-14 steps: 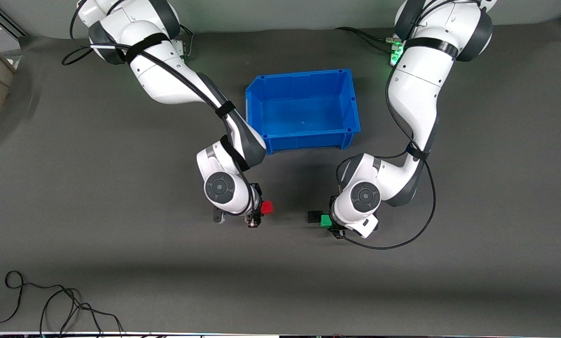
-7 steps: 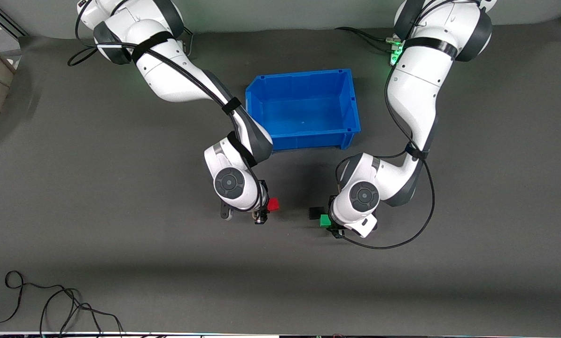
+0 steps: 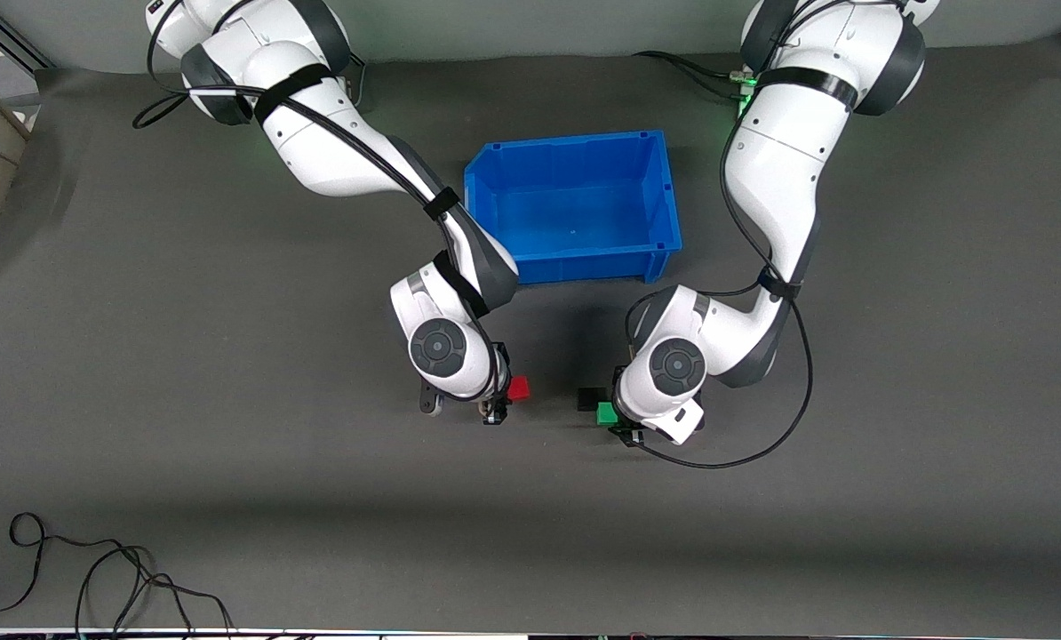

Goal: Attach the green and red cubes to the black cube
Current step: 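Press the red and green cubes against the black cube from opposite sides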

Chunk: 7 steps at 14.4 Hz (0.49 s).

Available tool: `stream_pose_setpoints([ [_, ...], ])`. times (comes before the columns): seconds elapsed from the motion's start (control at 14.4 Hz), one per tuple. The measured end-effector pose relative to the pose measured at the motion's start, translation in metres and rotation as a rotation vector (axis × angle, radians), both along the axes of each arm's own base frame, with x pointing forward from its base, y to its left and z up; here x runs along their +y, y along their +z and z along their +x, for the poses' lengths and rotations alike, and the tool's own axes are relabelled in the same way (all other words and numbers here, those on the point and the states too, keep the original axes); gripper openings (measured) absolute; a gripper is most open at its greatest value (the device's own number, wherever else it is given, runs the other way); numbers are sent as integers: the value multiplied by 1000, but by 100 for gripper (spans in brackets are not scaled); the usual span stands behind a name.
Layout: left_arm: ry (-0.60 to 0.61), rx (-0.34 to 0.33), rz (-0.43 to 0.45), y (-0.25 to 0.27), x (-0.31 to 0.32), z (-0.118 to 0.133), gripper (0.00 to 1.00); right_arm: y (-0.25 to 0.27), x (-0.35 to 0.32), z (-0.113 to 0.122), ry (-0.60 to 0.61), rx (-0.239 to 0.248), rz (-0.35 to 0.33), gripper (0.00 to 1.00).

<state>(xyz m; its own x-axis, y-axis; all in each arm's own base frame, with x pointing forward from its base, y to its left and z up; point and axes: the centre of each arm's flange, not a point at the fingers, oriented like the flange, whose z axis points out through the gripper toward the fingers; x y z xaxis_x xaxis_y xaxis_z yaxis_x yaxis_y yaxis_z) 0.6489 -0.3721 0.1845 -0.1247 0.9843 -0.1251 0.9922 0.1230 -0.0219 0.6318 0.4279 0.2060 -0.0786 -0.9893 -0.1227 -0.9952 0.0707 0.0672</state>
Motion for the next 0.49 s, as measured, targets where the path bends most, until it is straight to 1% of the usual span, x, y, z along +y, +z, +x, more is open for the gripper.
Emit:
stream_pose_setpoints([
  [0.28,37,-11,-13,10,-14,-1,39,-2,5,2,-3,-10,6,39],
  [0.49,54,-18,-20,16,-23,-3,39,-8,19,-5,0,-7,4,39],
])
